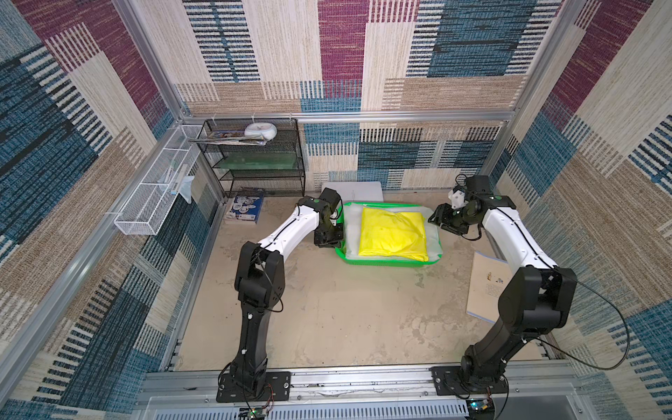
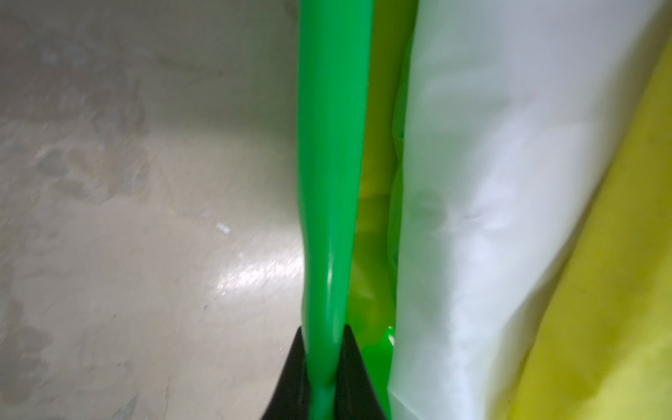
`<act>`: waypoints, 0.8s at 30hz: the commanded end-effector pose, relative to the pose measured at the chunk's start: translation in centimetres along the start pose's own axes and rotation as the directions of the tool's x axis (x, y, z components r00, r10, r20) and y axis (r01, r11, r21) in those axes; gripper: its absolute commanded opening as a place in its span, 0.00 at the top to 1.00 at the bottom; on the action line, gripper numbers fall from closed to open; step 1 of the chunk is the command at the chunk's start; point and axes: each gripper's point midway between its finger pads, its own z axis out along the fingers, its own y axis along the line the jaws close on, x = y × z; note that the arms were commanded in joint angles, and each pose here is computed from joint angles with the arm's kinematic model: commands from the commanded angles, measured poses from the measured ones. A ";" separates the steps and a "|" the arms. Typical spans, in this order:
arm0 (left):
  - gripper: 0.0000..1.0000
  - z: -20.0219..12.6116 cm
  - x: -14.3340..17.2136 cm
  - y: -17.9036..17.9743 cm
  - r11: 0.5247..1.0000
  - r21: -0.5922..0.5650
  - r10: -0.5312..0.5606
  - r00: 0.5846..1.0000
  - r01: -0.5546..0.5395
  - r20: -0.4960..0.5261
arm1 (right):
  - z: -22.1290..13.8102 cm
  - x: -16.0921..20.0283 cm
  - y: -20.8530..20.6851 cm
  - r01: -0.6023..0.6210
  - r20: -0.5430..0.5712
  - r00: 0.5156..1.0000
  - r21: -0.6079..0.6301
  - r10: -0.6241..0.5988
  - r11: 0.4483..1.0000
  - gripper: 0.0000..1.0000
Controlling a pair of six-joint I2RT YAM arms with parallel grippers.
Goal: Put the folded raincoat in the basket
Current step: Move the basket to the center of the board.
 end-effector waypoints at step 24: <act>0.55 -11.6 17.0 4.8 0.993 0.113 -0.046 0.998 0.041 0.039 | -4.4 13.8 7.7 0.048 -0.106 0.989 -0.426 -0.102 0.904 0.45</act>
